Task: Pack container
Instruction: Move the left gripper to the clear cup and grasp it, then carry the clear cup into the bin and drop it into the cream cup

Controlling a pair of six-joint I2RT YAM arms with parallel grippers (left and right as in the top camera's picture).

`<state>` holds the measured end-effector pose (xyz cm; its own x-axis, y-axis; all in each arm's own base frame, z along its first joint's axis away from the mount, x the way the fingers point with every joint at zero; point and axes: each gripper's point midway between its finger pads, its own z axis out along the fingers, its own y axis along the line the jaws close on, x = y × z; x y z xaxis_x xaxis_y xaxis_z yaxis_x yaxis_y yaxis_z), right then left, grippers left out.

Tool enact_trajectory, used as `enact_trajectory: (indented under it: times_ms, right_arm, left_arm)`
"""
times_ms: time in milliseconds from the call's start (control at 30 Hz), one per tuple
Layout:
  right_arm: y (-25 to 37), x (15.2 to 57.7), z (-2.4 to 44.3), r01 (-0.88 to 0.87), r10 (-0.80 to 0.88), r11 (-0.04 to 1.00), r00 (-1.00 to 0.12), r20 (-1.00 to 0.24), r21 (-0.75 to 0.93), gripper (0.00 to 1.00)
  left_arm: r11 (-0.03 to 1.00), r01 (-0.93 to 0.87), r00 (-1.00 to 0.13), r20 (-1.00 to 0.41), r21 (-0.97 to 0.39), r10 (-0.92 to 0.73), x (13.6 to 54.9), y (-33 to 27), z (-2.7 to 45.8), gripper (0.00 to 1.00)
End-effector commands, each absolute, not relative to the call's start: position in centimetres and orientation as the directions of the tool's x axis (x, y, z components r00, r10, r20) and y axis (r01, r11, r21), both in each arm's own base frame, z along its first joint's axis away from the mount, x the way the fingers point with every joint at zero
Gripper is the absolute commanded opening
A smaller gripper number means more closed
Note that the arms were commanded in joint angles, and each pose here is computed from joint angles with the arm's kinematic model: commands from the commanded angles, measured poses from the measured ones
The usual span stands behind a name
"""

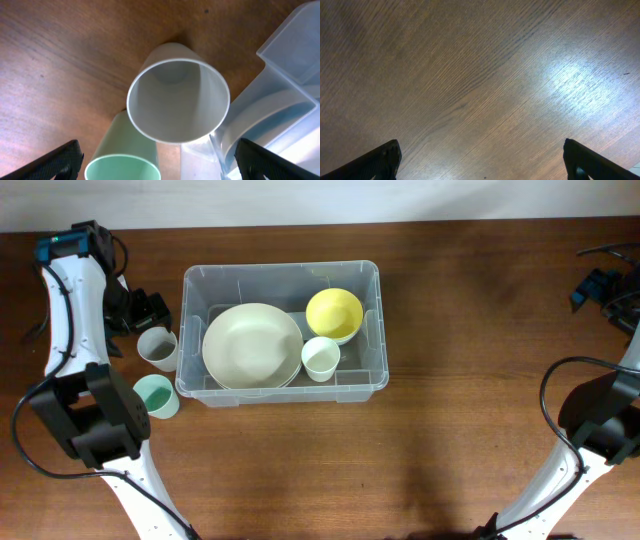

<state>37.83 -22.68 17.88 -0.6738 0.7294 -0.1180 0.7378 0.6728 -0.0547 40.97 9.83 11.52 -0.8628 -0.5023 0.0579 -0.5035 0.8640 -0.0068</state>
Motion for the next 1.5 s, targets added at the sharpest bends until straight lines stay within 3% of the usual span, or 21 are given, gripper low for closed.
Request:
enact_trajectory:
  times_ms: [0,433,567,733,767,800,967,1200,1367,1467]
  right_arm:
    - [-22.7,37.6,18.7,0.743,0.732,0.666,-0.667,-0.138,-0.056,0.99]
    - [-22.7,37.6,18.7,0.743,0.732,0.666,-0.667,-0.138,-0.056,0.99]
    - [-22.7,37.6,18.7,0.743,0.732,0.666,-0.667,-0.138,-0.056,0.99]
    - [-22.7,37.6,18.7,0.743,0.732,0.666,-0.667,-0.138,-0.056,0.99]
    - [-22.7,37.6,18.7,0.743,0.732,0.666,-0.667,-0.138,-0.056,0.99]
    - [-22.7,37.6,18.7,0.743,0.732,0.666,-0.667,-0.138,-0.056,0.99]
    - [-22.7,37.6,18.7,0.743,0.732,0.666,-0.667,-0.138,-0.056,0.99]
    - [-22.7,37.6,18.7,0.743,0.732,0.666,-0.667,-0.138,-0.056,0.99]
    - [-22.7,37.6,18.7,0.743,0.732,0.666,-0.667,-0.138,-0.056,0.99]
    - [-22.7,37.6,18.7,0.743,0.732,0.666,-0.667,-0.138,-0.056,0.99]
  left_arm:
    - [0.846,-0.533,-0.846,0.041,-0.007,-0.532,40.9,10.6,11.2,0.99]
    - [0.822,-0.569,-0.821,0.04,-0.008,-0.569,40.6,12.5,8.0,0.98]
    - [0.822,-0.57,-0.822,0.032,-0.01,-0.569,40.8,12.6,6.9,0.89]
    - [0.822,-0.57,-0.822,0.03,-0.011,-0.569,40.9,12.6,6.2,0.63]
    - [0.822,-0.57,-0.822,0.027,-0.012,-0.569,40.9,12.6,6.1,0.52]
    - [0.822,-0.57,-0.822,0.024,-0.013,-0.57,41.0,12.6,6.1,0.34]
    - [0.822,-0.57,-0.822,0.019,-0.014,-0.57,41.1,12.7,6.1,0.01]
    - [0.809,-0.587,-0.808,-0.036,-0.036,-0.588,42.2,14.0,9.0,0.01]
    - [0.793,-0.589,-0.785,-0.123,-0.158,-0.607,43.5,14.3,16.6,0.01]
    - [0.833,-0.46,-0.826,-0.198,-0.307,-0.528,44.0,11.7,22.7,0.01]
